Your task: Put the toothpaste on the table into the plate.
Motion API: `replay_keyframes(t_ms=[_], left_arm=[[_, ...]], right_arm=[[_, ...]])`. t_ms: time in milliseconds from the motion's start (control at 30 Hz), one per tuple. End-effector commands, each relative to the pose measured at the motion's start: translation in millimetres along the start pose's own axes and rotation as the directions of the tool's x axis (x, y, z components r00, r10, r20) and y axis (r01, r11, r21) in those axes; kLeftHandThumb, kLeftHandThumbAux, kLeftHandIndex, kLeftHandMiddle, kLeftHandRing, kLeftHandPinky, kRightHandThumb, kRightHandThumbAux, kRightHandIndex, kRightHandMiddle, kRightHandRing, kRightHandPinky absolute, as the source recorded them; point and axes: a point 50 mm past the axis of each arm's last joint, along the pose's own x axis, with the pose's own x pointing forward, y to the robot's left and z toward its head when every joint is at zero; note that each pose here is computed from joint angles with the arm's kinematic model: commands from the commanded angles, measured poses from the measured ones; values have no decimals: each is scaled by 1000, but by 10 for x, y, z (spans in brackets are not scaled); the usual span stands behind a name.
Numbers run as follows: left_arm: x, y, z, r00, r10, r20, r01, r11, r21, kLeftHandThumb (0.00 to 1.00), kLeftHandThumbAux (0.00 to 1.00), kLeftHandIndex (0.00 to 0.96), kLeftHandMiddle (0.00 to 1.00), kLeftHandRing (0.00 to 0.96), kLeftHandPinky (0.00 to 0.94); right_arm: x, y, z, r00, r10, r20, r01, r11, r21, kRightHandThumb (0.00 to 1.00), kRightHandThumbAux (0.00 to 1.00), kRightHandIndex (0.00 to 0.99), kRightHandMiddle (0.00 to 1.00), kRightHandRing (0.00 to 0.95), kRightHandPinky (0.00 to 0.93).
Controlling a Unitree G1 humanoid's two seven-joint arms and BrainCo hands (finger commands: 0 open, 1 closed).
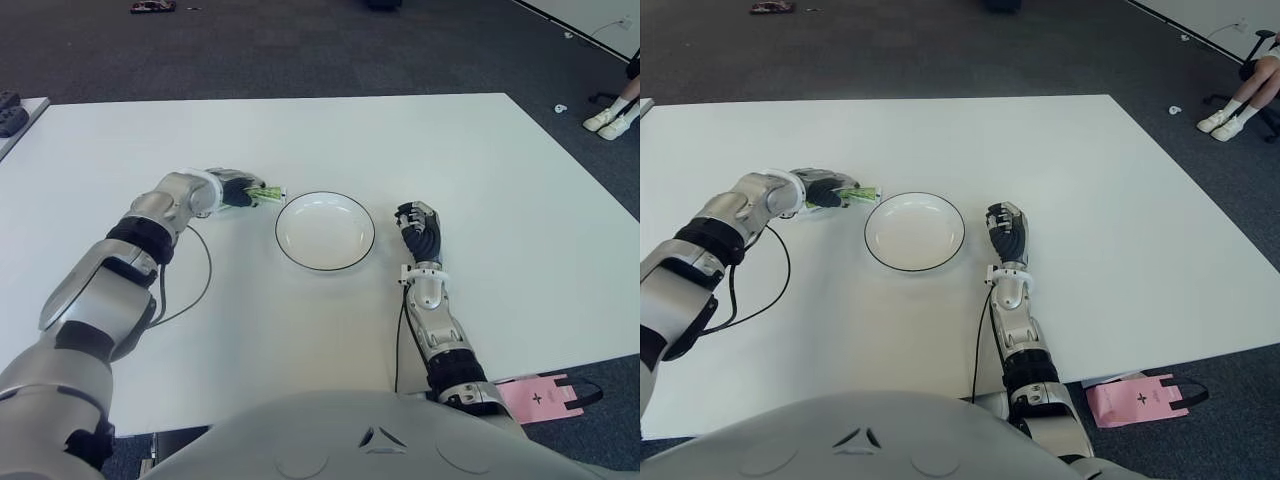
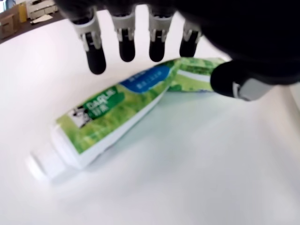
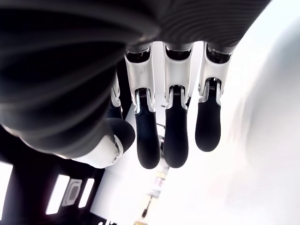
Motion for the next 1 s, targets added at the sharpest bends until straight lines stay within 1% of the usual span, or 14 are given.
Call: replay_keyframes(t_ms=[33,200,367,467,633,833,933,1000], left_arm=[[-5,-42,-44,996,-90,-24,91,995,47,662,314,0,0,23,146],[-4,-59,-53,991,-130,-35,131,989,60,666,304,0,0,23,159],[-1,-111,-71,988,-150,-46,152,988,24,667,297,0,0,32,162],[-12,-109,-26,982,-189,-31,191,979,72,658,295,0,0,22,140],[-20,-118,-26,977,-210,-37,213,972,104,643,291,0,0,9,130],[-13,-165,-36,972,-231,-50,236,963,131,615,287,0,0,0,135],[12,-212,-19,971,-234,-55,239,960,145,602,289,0,0,6,138],[64,-297,15,971,-230,-63,237,960,151,597,296,0,0,12,142]], right_arm=[[-330,43,-437,975,34,-222,-43,998,-38,708,732,422,502,515,522],[-332,41,-439,976,33,-214,-43,998,-45,708,732,422,500,509,512],[-336,42,-437,976,43,-214,-54,998,-44,708,732,421,499,511,519],[-336,42,-436,975,49,-217,-57,998,-32,709,732,421,496,507,517],[-334,31,-446,974,48,-223,-54,998,-21,708,732,421,493,500,517],[-337,25,-452,974,44,-222,-53,998,-32,707,732,421,493,501,522],[-339,23,-458,974,42,-224,-51,998,-37,707,732,421,495,503,523],[-340,23,-459,974,42,-222,-52,998,-37,707,733,421,496,504,521]])
